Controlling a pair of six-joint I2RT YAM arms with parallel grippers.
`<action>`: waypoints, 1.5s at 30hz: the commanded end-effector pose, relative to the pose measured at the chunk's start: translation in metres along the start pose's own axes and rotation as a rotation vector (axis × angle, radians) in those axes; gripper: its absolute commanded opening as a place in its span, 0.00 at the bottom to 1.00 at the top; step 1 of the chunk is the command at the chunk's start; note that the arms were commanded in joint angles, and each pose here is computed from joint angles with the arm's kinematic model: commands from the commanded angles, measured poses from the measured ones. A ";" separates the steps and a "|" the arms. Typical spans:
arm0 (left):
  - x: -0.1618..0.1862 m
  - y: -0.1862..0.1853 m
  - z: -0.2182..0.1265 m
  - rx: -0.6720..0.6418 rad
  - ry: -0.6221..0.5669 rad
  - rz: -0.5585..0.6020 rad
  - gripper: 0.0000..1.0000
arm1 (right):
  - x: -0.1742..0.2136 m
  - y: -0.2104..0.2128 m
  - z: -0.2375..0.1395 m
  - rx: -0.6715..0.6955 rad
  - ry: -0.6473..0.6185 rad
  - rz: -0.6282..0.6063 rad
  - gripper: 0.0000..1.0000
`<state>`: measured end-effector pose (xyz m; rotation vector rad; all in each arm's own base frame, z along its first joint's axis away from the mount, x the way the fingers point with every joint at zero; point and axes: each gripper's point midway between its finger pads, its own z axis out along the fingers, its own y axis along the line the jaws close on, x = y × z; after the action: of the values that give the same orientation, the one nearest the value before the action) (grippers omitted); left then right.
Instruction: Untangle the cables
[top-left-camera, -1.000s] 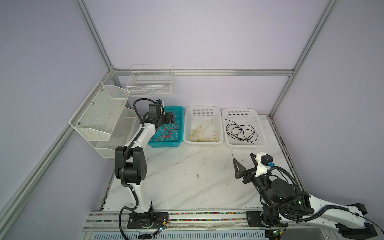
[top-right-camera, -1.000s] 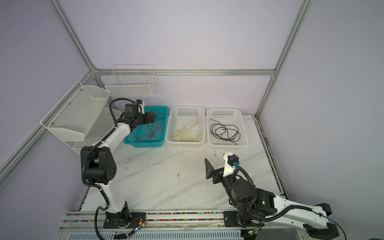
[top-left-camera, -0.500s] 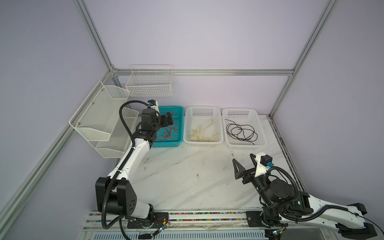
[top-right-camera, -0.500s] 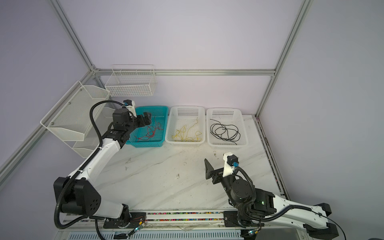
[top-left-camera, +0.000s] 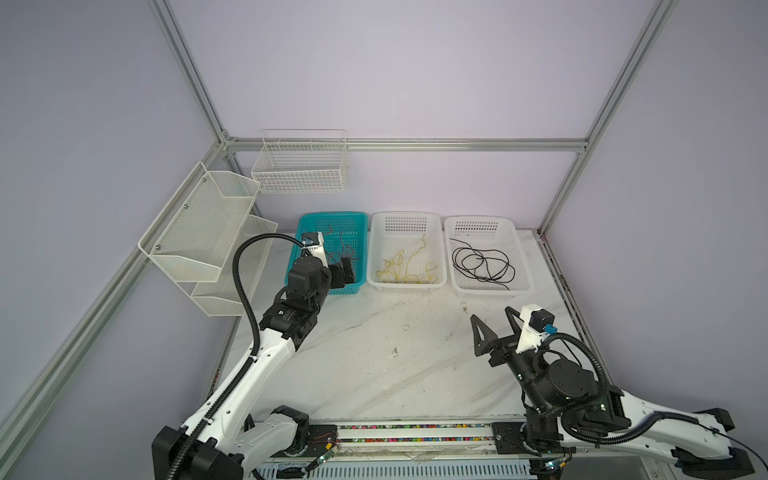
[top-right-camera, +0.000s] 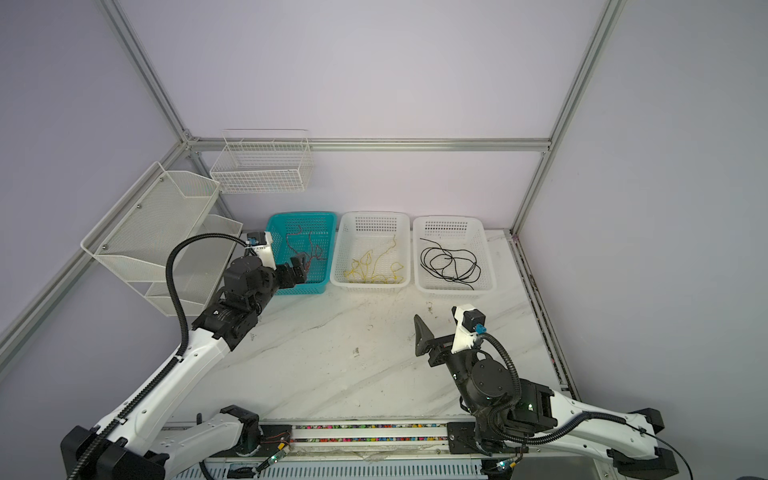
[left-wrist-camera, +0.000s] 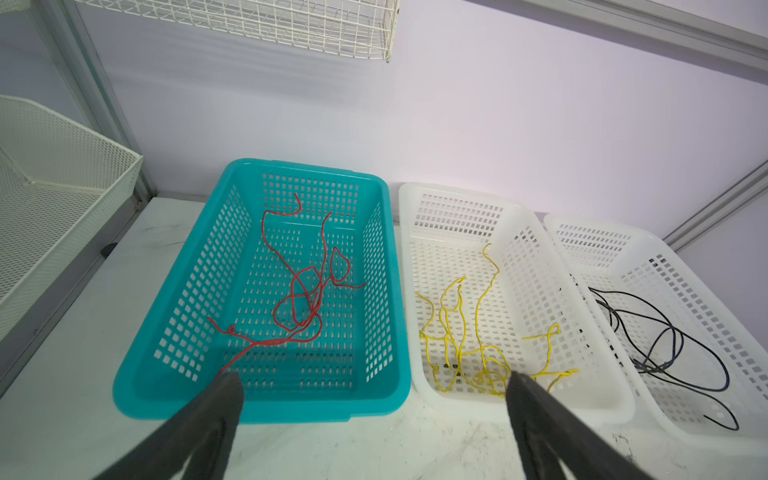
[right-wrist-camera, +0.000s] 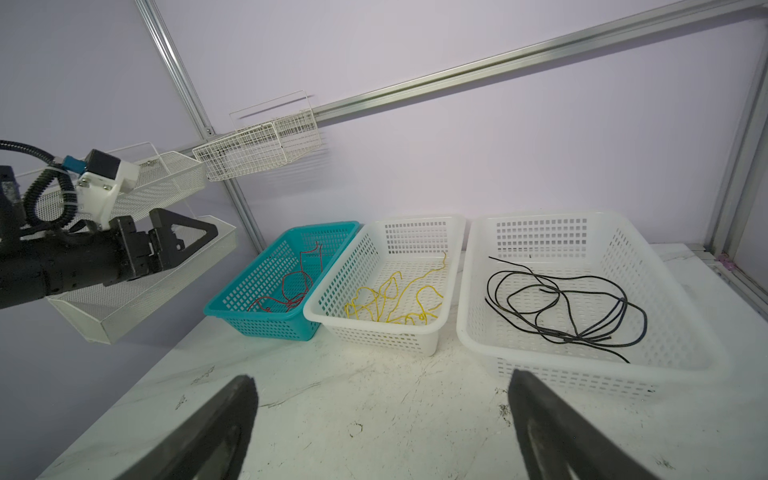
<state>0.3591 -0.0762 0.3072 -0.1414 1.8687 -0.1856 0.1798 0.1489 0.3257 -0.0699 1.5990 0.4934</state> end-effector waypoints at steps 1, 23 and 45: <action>0.027 0.015 -0.013 -0.041 0.051 -0.001 1.00 | -0.001 -0.005 0.000 0.032 -0.019 0.034 0.97; 0.092 0.050 -0.051 -0.103 0.050 0.013 1.00 | 0.019 -0.027 0.019 0.318 -0.068 0.077 0.97; 0.098 0.050 -0.055 -0.118 0.027 0.103 1.00 | -0.001 -0.142 0.125 0.530 -0.225 -0.043 0.97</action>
<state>0.2752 -0.0441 0.2294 -0.1371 1.9174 -0.0370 0.3308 0.0637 0.2781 0.3537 1.5150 0.0350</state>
